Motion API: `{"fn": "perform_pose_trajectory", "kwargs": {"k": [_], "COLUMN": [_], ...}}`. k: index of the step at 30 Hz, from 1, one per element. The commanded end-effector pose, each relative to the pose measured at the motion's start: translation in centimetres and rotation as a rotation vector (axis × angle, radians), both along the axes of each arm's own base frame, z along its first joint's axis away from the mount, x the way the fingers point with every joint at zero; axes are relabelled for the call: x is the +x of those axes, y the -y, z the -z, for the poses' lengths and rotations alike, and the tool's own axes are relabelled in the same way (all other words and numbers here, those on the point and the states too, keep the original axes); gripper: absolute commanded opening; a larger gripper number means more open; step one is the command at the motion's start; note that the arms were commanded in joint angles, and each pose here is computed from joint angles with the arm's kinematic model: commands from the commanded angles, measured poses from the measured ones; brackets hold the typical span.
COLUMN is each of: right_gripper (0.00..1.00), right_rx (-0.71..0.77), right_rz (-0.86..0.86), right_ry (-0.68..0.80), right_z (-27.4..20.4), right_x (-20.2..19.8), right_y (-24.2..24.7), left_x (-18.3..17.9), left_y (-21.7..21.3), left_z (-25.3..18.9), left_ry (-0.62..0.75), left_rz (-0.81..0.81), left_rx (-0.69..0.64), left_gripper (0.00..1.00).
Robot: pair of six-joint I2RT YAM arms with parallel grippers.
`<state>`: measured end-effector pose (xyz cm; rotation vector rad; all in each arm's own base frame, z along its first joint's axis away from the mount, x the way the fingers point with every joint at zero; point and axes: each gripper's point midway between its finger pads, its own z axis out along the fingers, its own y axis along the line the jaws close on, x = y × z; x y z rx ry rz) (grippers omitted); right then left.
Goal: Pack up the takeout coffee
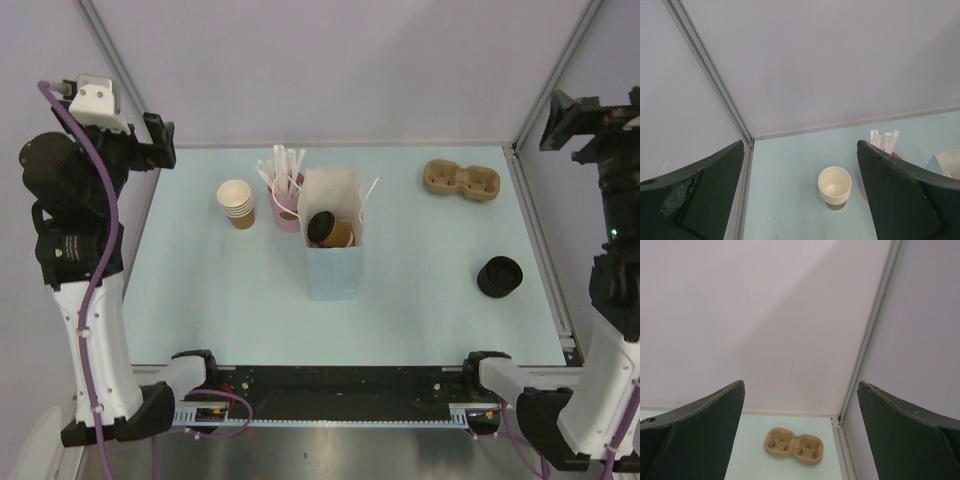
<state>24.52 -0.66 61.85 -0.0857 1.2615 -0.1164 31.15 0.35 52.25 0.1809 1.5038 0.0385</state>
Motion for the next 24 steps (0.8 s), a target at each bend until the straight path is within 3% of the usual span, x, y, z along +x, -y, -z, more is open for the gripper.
{"fn": "perform_pose_trajectory", "kwargs": {"k": [1, 8, 24], "right_gripper": [1.0, 1.0, 1.0], "right_rx": [0.138, 0.176, 0.176], "right_rz": [0.127, 0.068, 0.064], "right_ry": [-0.019, -0.057, -0.112], "right_z": [0.2, 1.3, 3.5], "right_x": [-2.8, -2.2, 0.3], "right_y": [2.4, 1.3, 0.9], "left_x": [-5.0, -7.4, -5.7], "left_y": [-0.8, -0.5, -1.0], "left_z": [-4.5, -6.0, -3.3], "left_ry": [0.181, 0.204, 0.149], "left_rz": [-0.074, -0.079, -0.082], "left_rx": [-0.012, -0.068, -0.081], "left_gripper": [0.99, 0.99, 1.0]}}
